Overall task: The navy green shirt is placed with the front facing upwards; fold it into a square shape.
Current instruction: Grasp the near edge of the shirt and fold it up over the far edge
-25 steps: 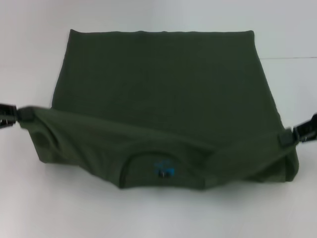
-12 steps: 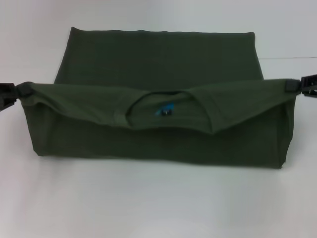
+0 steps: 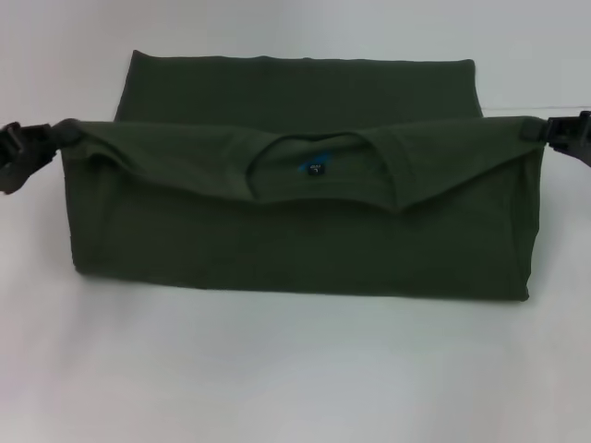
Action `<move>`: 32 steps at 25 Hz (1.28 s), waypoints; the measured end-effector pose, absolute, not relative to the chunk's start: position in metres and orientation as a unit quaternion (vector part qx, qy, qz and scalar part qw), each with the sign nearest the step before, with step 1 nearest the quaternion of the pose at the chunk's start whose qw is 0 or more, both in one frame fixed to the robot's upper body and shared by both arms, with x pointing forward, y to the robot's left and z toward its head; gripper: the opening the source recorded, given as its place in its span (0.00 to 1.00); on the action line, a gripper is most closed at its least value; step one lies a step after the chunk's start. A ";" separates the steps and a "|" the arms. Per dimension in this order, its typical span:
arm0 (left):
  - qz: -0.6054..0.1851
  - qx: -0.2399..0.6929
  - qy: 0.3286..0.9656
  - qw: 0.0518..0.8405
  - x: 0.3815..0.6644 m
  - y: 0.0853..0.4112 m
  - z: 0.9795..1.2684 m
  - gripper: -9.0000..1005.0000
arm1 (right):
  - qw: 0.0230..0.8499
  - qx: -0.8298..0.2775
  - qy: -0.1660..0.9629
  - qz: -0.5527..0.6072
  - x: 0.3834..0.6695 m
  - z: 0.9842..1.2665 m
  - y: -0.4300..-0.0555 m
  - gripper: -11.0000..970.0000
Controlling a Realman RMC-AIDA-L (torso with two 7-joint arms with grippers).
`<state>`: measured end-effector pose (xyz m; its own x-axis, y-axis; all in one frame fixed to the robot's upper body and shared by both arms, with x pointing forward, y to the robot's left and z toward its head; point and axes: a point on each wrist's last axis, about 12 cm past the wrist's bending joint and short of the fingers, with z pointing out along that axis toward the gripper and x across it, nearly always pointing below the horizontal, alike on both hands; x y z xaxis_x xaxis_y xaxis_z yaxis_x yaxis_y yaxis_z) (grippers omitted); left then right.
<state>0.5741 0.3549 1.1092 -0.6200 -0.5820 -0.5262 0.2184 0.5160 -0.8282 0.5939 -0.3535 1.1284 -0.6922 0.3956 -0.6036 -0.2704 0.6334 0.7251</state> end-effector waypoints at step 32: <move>-0.354 -0.114 0.780 0.503 0.622 0.281 1.077 0.06 | 0.440 0.104 0.829 0.329 0.610 1.087 -0.327 0.07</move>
